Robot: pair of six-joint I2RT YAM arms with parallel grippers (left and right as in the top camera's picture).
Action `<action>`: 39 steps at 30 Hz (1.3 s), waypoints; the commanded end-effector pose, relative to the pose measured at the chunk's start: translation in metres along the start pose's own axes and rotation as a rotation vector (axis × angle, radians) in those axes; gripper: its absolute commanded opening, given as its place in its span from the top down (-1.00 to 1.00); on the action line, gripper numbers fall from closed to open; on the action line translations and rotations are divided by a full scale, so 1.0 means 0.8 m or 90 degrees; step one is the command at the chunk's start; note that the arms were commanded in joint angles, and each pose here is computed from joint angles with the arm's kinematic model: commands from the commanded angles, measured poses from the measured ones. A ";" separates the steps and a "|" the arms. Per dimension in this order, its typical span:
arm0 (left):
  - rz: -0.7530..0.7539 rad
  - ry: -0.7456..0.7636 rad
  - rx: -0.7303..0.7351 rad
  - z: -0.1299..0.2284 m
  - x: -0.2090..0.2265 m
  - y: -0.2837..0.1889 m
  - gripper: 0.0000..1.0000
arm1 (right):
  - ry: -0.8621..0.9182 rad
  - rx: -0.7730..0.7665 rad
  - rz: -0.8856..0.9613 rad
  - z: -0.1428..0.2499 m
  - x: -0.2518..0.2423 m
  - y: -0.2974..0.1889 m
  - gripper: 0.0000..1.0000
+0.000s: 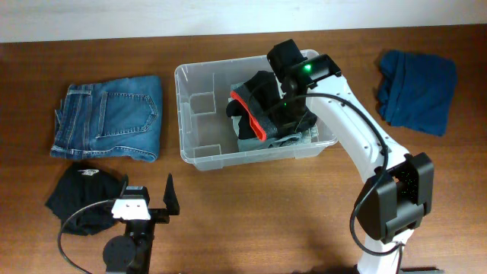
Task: Pack container
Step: 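Open the right gripper and lift it out of the container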
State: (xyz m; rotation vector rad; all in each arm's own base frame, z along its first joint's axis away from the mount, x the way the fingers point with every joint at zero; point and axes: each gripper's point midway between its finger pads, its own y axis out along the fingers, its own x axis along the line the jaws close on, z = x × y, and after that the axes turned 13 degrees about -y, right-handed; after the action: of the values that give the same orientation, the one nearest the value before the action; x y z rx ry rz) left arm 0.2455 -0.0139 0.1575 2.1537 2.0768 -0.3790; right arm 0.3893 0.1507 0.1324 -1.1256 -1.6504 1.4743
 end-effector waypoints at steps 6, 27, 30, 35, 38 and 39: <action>0.003 0.010 0.000 0.002 0.000 0.000 -0.99 | 0.011 0.064 0.009 0.033 -0.001 0.011 0.92; 0.003 0.010 0.000 0.002 0.000 0.000 -0.99 | 0.038 0.184 -0.139 0.091 0.052 0.013 0.92; 0.003 0.010 -0.001 0.002 0.000 0.000 -0.99 | 0.039 0.197 -0.141 0.097 0.053 0.010 0.92; 0.003 0.010 0.000 0.002 0.000 0.000 -0.99 | 0.038 0.087 -0.085 0.061 0.026 -0.022 0.92; 0.003 0.010 0.000 0.002 0.000 0.000 -0.99 | 0.057 -0.008 -0.041 0.030 -0.007 -0.071 0.92; 0.003 0.010 0.000 0.002 0.000 0.000 -0.99 | 0.068 -0.041 -0.029 0.022 -0.019 -0.090 0.92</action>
State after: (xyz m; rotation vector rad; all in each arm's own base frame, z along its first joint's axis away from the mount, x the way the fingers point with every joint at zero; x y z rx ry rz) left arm 0.2455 -0.0139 0.1576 2.1539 2.0768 -0.3782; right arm 0.3349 0.1502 0.1249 -0.9139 -1.4969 1.4584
